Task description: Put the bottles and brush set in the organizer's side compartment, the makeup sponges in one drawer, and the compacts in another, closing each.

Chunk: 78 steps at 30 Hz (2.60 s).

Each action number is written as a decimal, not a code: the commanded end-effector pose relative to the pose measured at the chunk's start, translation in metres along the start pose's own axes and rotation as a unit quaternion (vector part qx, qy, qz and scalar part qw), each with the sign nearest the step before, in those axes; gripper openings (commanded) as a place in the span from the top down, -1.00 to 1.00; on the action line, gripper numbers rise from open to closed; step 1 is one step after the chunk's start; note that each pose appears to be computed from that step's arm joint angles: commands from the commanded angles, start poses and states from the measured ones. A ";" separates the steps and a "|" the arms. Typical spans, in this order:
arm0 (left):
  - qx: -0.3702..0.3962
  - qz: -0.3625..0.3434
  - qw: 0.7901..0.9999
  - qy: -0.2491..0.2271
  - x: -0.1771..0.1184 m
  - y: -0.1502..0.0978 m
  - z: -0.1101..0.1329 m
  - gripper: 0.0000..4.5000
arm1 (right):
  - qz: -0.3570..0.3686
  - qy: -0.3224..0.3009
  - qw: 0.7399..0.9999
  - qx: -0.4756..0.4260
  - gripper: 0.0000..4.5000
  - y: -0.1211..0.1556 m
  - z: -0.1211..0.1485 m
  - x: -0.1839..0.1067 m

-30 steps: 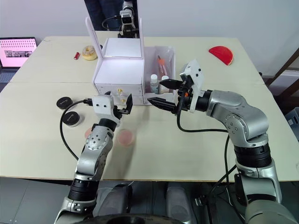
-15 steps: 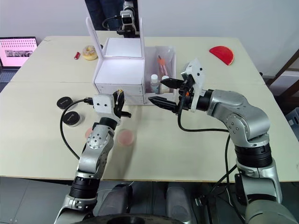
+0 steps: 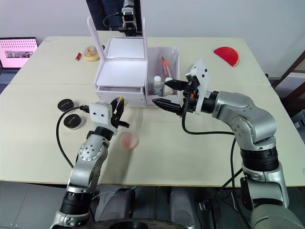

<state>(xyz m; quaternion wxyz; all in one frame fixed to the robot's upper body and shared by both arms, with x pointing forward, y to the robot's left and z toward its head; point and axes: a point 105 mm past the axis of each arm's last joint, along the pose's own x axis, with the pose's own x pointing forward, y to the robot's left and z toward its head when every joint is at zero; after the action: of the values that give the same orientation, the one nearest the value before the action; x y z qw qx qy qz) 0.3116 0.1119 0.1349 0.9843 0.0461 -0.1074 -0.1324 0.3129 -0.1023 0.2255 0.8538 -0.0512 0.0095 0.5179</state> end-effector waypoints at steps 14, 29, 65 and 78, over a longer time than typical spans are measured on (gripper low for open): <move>-0.017 -0.123 0.992 -0.016 -0.042 -0.016 0.023 0.88 | -0.014 -0.015 0.999 -0.034 -1.00 -0.006 0.016 -0.007; -0.035 -0.147 0.989 -0.009 -0.043 -0.023 0.020 0.88 | -0.012 -0.012 0.999 -0.037 -1.00 -0.006 0.016 -0.008; -0.024 -0.167 0.986 0.000 -0.056 -0.001 0.035 -0.98 | -0.012 -0.015 0.999 -0.033 -1.00 -0.008 0.015 -0.009; 0.002 -0.172 0.977 0.129 -0.099 0.131 0.036 -0.98 | -0.087 0.028 0.996 -0.010 -1.00 -0.009 -0.010 -0.091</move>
<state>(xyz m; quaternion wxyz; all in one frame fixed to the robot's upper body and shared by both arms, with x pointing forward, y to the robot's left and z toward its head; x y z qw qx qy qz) 0.2444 0.2446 0.1569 0.9497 0.0746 0.0398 -0.3015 0.2876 -0.1832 0.2040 0.8957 -0.0568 0.0583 0.4372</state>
